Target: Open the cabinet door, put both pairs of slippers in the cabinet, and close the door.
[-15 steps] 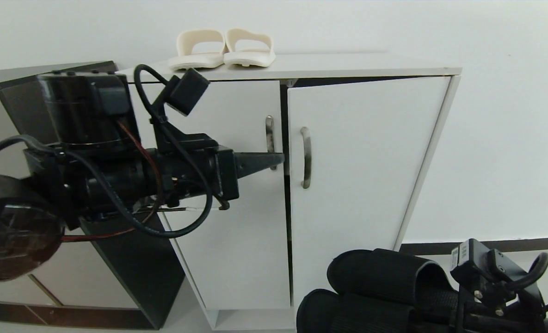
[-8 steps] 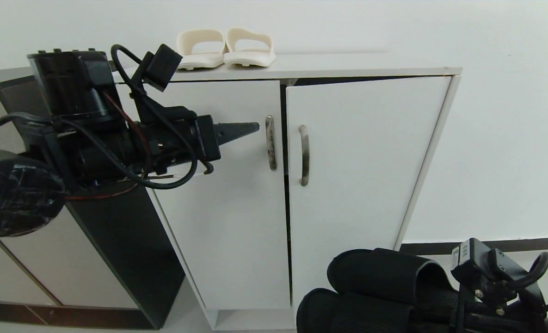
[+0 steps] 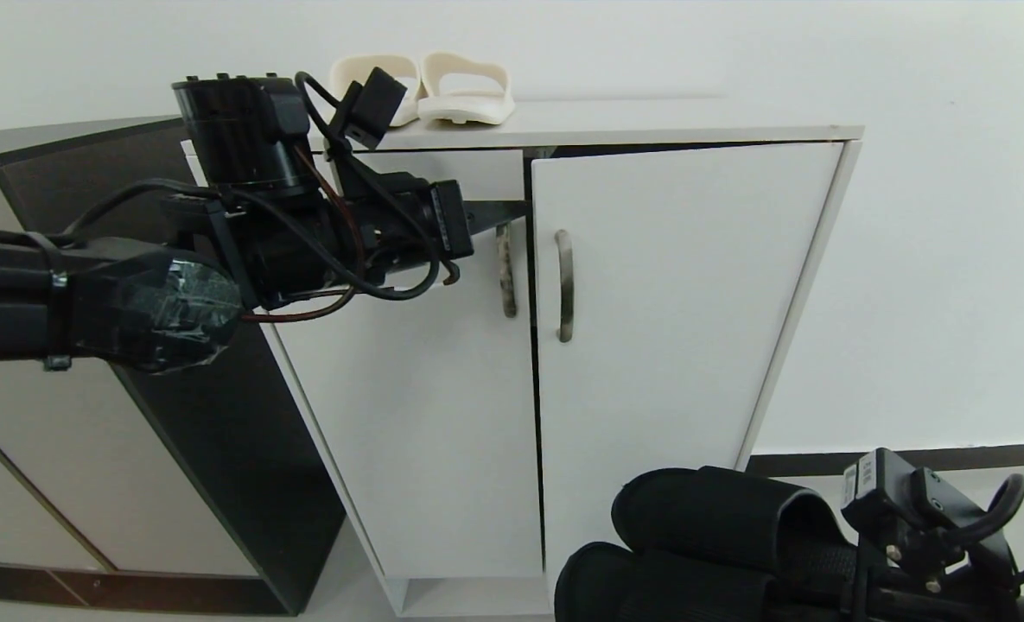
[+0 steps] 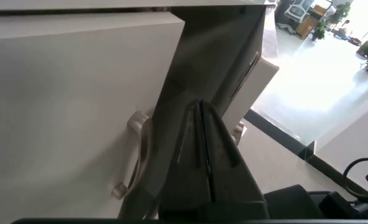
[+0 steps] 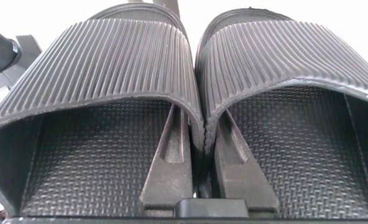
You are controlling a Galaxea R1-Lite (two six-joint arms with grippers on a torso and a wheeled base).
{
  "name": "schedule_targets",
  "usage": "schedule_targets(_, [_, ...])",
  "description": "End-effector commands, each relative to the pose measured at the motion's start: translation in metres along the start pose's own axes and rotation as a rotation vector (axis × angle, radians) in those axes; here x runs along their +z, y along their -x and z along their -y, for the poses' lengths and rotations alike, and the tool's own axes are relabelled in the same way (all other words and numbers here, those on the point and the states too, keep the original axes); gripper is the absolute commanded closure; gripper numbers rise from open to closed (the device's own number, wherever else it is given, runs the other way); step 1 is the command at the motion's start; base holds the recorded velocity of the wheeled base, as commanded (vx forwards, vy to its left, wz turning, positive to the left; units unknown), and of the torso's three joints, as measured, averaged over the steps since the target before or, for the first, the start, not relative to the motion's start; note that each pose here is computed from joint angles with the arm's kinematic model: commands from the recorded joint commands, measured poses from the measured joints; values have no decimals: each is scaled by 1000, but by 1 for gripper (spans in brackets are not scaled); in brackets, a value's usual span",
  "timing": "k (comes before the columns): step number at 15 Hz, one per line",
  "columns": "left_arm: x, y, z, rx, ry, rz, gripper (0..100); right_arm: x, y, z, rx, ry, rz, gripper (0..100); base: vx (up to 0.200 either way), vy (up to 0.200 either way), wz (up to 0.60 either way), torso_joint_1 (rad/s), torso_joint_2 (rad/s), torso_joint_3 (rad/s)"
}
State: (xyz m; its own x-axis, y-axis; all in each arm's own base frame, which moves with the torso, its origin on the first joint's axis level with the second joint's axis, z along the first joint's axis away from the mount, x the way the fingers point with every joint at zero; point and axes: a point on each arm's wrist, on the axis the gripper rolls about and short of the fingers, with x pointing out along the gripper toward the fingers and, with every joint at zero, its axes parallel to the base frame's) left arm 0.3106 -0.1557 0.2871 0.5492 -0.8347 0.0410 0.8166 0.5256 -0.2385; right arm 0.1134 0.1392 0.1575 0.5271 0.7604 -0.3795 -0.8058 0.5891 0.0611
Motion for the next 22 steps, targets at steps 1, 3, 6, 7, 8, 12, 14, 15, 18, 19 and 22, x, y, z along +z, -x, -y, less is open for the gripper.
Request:
schedule_targets(1, [-5, -8, -2, -6, 6, -10, 100, -2, 0, 0, 0, 0, -8, 100, 0, 0, 0, 0, 0, 0])
schedule_targets(3, [-5, -10, -1, 4, 6, -7, 100, -2, 0, 0, 0, 0, -10, 100, 0, 0, 0, 0, 0, 0])
schedule_targets(6, [-9, -19, 3, -9, 8, -12, 100, -4, 0, 0, 0, 1, -16, 100, 0, 0, 0, 0, 0, 0])
schedule_targets(7, [-10, -20, 4, -10, 10, -16, 100, -5, 0, 0, 0, 10, -19, 100, 0, 0, 0, 0, 0, 0])
schedule_targets(8, [-11, -21, 4, -11, 10, -16, 100, -6, 0, 0, 0, 23, -22, 100, 0, 0, 0, 0, 0, 0])
schedule_targets(12, [-14, -19, 10, -9, 13, -25, 100, -16, 1, -13, 71, 67, -58, 100, -150, 0, 0, -1, -1, -3])
schedule_targets(14, [-19, -16, 29, -23, 11, -38, 100, -18, 2, -16, 84, 72, -63, 100, -200, 0, 0, 2, 2, -5])
schedule_targets(15, [-24, -12, 59, -65, -18, -40, 100, -21, 2, -18, 96, 78, -73, 100, -200, 0, 0, 2, 2, -2])
schedule_targets(18, [-25, -7, 90, -81, -45, -20, 100, -23, 4, -20, 108, 85, -75, 100, -200, 0, 0, 4, 6, 7])
schedule_targets(19, [-25, -5, 86, -64, -44, -18, 100, -22, 4, -20, 105, 85, -69, 100, 0, 0, 0, 0, 0, 0])
schedule_targets(22, [4, 33, 68, 148, -74, 140, 100, -14, -4, -19, 28, 76, -61, 100, 0, 0, 0, 0, 0, 0])
